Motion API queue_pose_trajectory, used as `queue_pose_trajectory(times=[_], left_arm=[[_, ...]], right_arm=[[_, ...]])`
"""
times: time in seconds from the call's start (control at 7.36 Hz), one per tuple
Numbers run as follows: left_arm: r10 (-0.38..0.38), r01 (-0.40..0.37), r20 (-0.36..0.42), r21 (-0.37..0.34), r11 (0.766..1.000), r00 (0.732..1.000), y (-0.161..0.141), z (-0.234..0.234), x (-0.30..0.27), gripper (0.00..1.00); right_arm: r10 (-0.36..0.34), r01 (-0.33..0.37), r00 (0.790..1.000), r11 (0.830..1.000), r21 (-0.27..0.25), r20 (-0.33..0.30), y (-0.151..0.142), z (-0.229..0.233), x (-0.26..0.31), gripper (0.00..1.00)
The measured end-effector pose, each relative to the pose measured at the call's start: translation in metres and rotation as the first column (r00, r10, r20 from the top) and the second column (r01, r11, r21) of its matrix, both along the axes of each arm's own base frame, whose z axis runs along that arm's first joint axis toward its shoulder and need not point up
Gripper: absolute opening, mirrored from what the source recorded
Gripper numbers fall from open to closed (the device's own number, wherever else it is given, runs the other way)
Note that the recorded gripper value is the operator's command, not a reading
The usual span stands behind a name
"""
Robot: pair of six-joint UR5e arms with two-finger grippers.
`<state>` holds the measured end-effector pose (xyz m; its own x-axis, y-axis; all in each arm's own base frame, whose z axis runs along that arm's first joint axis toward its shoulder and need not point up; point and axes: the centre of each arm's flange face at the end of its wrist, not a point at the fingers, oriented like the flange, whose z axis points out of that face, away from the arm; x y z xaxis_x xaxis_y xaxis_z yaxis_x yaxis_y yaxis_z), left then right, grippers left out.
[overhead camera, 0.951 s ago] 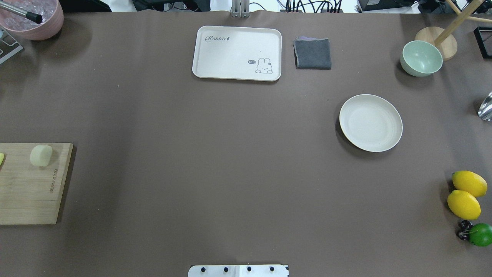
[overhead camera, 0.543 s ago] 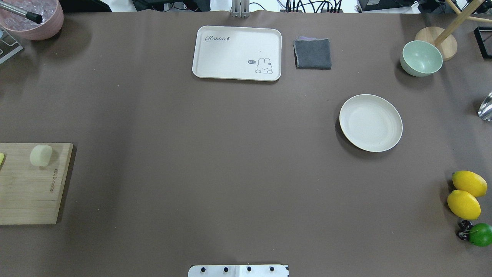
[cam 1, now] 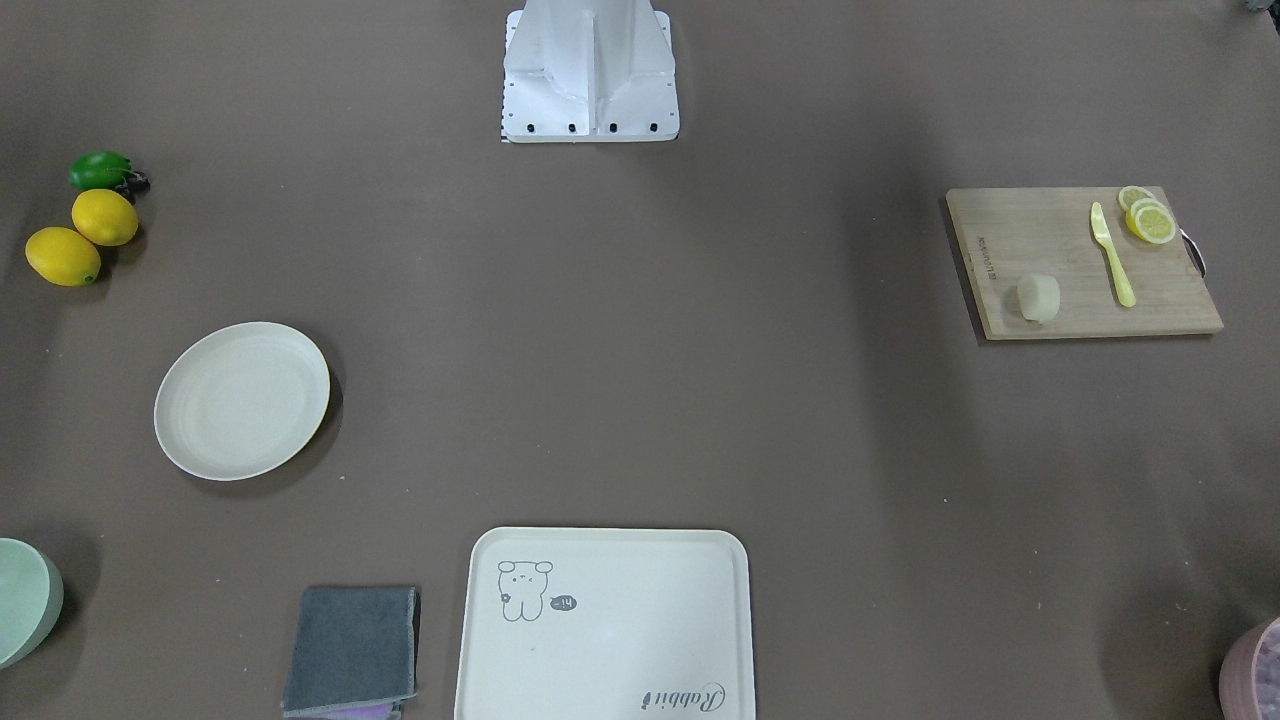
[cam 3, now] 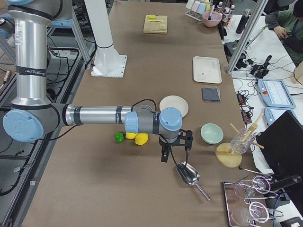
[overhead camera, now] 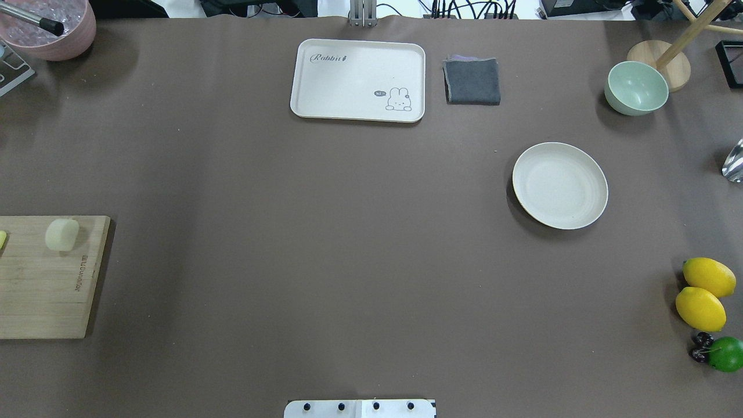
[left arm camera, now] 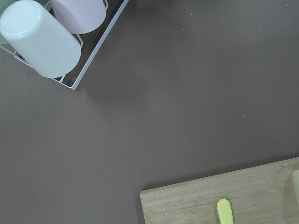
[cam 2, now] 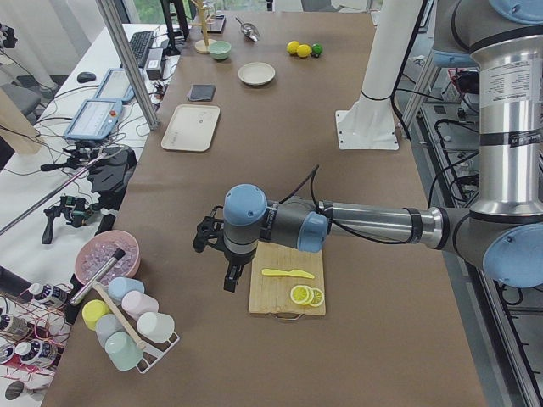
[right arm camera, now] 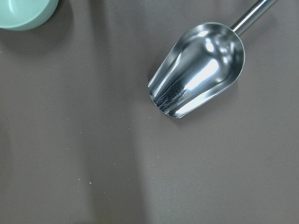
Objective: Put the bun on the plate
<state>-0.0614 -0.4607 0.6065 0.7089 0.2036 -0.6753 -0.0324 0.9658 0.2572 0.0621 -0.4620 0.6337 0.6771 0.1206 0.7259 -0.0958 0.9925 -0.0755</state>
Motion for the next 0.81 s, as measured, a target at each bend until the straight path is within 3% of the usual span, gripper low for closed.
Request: queue_pose_trajectory(times=[0.41, 0.81], left_arm=[[0.007, -0.007, -0.005, 0.01, 1.0, 1.0, -0.0052, 0.0007, 0.0017, 0.98], [-0.011, 0.011, 0.0, 0.091, 0.996, 1.0, -0.0036, 0.0061, -0.0058, 0.98]], right_arm=[[-0.001, 0.001, 1.0, 1.0, -0.001, 0.0, 0.0008, 0.0008, 0.0001, 1.0], [0.0, 0.0, 1.0, 1.0, -0.002, 0.0, 0.001, 0.001, -0.0003, 1.0]])
